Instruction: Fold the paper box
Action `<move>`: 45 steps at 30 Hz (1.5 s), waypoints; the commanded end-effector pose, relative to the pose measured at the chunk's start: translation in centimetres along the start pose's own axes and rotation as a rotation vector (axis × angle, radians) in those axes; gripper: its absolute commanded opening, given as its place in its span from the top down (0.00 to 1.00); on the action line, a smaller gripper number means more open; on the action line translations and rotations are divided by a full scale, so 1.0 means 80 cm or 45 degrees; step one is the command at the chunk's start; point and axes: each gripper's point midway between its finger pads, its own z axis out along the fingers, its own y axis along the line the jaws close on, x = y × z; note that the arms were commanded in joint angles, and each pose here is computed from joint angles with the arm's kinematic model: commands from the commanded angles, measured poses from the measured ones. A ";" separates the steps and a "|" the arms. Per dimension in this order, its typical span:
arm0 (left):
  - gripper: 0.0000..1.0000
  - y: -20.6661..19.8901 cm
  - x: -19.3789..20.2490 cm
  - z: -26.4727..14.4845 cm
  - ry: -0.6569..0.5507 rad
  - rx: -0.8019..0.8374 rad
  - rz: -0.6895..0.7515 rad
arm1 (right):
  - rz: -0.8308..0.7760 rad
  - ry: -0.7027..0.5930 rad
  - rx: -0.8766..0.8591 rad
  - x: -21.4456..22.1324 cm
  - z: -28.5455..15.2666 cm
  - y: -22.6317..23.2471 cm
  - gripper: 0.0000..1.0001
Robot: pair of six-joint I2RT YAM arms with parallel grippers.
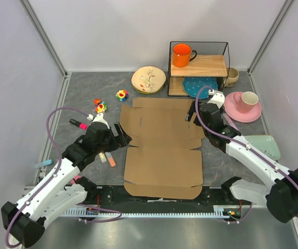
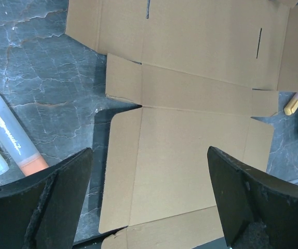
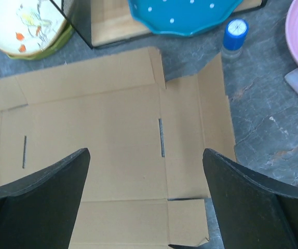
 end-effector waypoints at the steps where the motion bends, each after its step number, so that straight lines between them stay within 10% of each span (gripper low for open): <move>1: 0.02 -0.014 -0.004 -0.001 -0.014 0.086 0.061 | 0.064 -0.145 -0.011 -0.044 -0.011 0.006 0.02; 34: 0.09 -0.013 -0.033 -0.011 -0.193 0.100 0.087 | -0.167 0.086 0.347 -0.006 0.192 -0.035 0.03; 45: 0.10 -0.007 -0.031 0.003 -0.154 0.038 0.103 | -0.223 0.114 0.300 0.009 0.226 -0.029 0.37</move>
